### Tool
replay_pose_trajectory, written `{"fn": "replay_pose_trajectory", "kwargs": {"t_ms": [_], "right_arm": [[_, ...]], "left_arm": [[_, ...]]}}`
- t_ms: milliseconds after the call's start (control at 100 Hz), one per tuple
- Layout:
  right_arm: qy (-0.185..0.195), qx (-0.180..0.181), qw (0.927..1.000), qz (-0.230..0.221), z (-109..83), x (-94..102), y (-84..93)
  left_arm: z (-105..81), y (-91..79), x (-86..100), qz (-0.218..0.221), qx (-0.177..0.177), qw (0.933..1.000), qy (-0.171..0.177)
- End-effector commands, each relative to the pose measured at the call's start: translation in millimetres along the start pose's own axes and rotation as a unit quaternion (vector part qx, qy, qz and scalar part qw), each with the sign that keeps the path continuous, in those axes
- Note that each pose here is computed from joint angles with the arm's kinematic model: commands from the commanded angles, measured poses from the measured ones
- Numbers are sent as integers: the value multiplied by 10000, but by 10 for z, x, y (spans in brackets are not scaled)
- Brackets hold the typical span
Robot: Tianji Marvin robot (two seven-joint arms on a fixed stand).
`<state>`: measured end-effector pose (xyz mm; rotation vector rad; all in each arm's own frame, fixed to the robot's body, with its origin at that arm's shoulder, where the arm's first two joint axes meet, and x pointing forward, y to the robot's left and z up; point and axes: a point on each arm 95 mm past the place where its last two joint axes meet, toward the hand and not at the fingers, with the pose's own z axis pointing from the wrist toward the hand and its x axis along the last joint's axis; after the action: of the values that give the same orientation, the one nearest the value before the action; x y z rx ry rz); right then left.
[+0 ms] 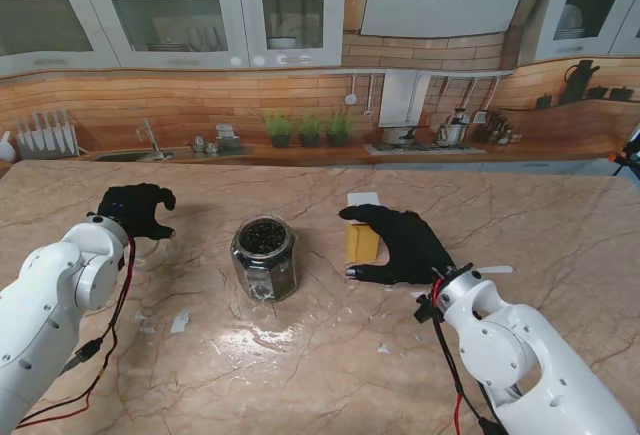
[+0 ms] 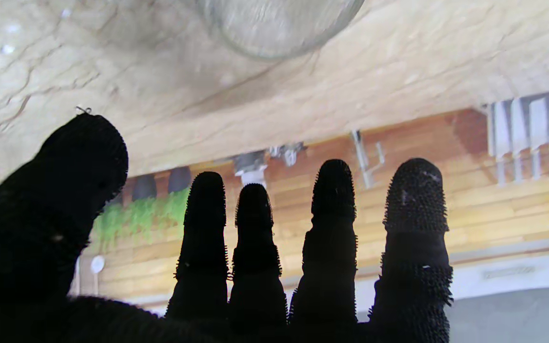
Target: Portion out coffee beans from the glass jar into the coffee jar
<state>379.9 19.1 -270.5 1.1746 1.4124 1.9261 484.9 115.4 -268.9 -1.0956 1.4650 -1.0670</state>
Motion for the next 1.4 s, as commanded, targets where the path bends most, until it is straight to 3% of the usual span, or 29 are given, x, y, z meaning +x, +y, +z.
{"fn": "replay_pose_trajectory", "kwargs": {"t_ms": [0, 290, 530, 880, 1390], "right_arm": [[105, -70, 9998, -145, -26, 29, 78], [150, -61, 9975, -693, 22, -128, 352], [59, 138, 9941, -1076, 174, -315, 467], [-155, 440, 9894, -1373, 413, -535, 476], [-557, 906, 9854, -1333, 885, -766, 404]], "left_arm": [[-23, -110, 67, -55, 239, 9997, 77], [-155, -408, 147, -403, 819, 9944, 534], [-267, -573, 217, -821, 1039, 9872, 892], [-386, -711, 334, -1004, 1350, 9783, 1212], [-464, -782, 410, -1017, 1645, 9702, 1460]]}}
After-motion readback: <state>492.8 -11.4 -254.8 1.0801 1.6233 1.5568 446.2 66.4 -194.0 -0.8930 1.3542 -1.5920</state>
